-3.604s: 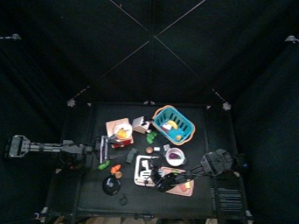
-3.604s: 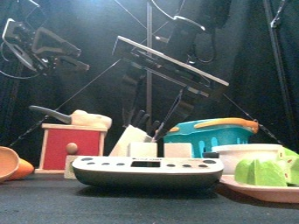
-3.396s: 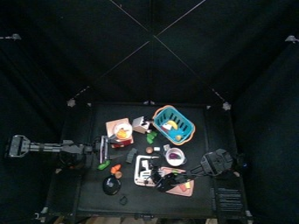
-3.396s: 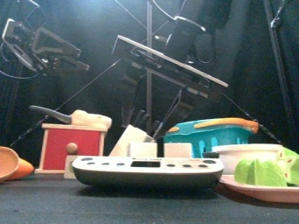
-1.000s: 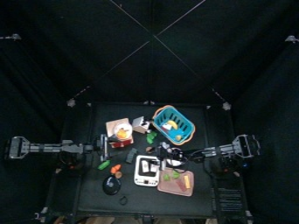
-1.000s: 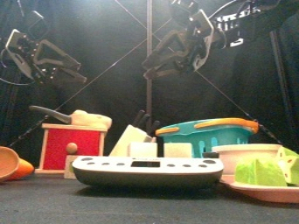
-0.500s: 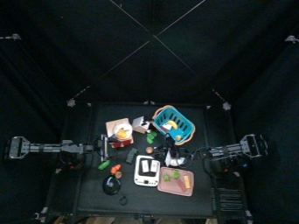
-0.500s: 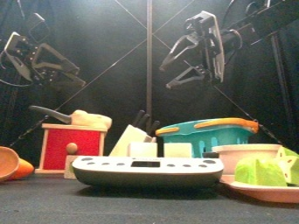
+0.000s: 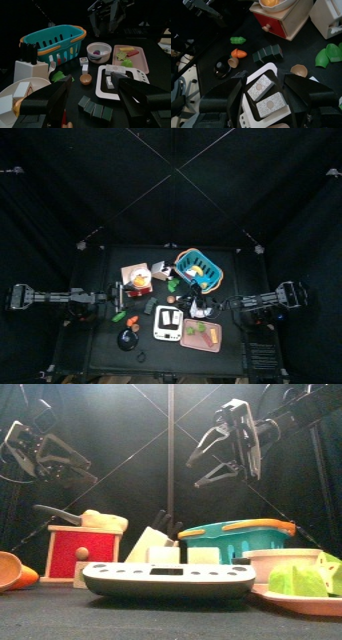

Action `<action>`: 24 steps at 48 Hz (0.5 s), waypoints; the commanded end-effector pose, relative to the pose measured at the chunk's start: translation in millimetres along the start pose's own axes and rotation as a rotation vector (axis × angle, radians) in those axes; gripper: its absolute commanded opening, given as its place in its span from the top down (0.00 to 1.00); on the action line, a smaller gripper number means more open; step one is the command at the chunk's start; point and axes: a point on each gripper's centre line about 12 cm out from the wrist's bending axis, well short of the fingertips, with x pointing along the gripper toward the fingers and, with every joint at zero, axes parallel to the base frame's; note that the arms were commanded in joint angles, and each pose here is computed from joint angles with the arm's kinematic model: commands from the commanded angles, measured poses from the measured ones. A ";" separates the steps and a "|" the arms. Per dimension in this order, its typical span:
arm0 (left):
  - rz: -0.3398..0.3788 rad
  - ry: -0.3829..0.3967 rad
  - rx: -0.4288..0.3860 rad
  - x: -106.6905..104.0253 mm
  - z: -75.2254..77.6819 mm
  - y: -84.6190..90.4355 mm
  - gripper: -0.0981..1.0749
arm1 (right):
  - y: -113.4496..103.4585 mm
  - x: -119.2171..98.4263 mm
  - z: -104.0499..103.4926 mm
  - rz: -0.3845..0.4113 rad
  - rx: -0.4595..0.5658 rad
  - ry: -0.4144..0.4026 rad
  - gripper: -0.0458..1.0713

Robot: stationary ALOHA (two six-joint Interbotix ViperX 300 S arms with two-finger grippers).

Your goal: Grab rice

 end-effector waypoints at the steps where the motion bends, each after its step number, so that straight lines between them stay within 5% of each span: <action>1: 0.000 -0.003 -0.002 1.6 2.6 0.1 0.10 | 4.2 -7.3 9.2 0.020 0.007 -0.028 0.19; 24: -0.001 0.000 0.000 1.4 1.8 -0.1 0.10 | 1.6 -10.0 7.3 0.018 0.008 -0.025 0.19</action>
